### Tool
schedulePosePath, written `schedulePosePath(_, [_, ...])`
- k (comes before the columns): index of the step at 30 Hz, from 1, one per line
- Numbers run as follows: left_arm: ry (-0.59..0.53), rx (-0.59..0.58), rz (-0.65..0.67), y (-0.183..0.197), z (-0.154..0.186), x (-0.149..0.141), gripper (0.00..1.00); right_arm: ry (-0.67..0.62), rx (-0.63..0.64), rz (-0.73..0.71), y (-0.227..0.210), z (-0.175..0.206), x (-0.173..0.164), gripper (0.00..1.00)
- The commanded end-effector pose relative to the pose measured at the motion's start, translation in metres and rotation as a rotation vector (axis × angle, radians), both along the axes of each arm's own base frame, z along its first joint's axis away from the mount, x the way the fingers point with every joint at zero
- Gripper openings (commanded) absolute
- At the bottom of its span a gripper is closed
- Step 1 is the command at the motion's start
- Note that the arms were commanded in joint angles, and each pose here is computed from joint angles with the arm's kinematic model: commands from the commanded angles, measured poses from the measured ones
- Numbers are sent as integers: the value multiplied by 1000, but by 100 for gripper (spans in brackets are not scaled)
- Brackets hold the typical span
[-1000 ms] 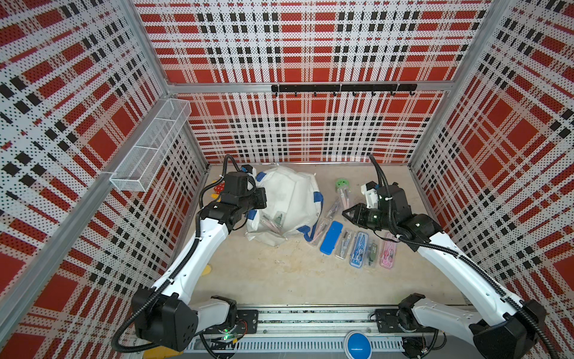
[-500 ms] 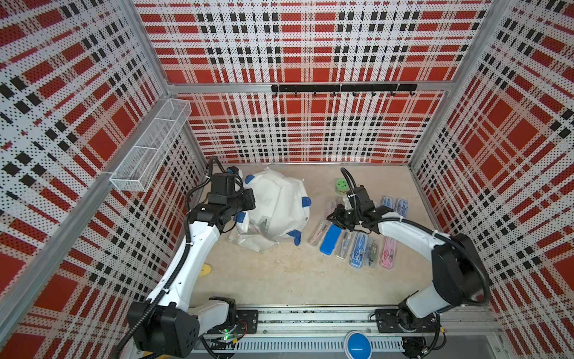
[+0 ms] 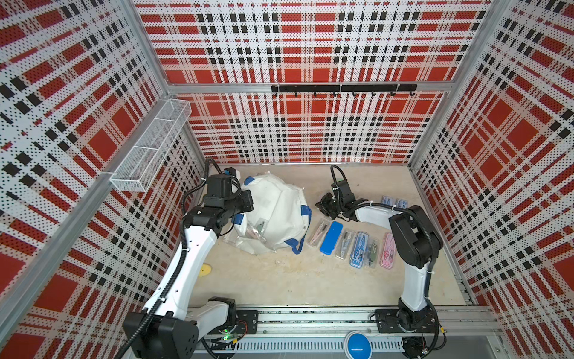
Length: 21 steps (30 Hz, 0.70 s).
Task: Take out the compass set from the canvas bag
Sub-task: Place the compass set at the center of the board.
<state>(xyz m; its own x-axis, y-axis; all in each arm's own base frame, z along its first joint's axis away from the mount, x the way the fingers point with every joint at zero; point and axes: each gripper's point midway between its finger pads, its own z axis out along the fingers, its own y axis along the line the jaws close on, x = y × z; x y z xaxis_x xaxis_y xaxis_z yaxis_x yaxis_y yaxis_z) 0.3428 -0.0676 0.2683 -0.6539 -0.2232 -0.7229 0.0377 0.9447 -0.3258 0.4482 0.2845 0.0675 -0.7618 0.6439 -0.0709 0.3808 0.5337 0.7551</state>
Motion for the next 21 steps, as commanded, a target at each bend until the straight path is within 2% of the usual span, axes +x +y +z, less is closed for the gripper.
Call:
schedulePosePath(1, [-91,-23,2,2,25,-1,0,-57,114,-90,9,18,28,5])
schedulePosePath(3, [-88,-27,0,1,24,-1,0,-46,132,-112,9,13,30,6])
schedulePosePath(7, [-88,-33,1,0,24,2,0,-31,159,-138,9,6,30,16])
schedulePosePath(11, [-94,-41,1,-1,27,6,0,-14,182,-160,8,0,23,21])
schedulePosePath(21, [-103,-69,-1,-5,29,14,0,0,193,-119,28,3,-4,43])
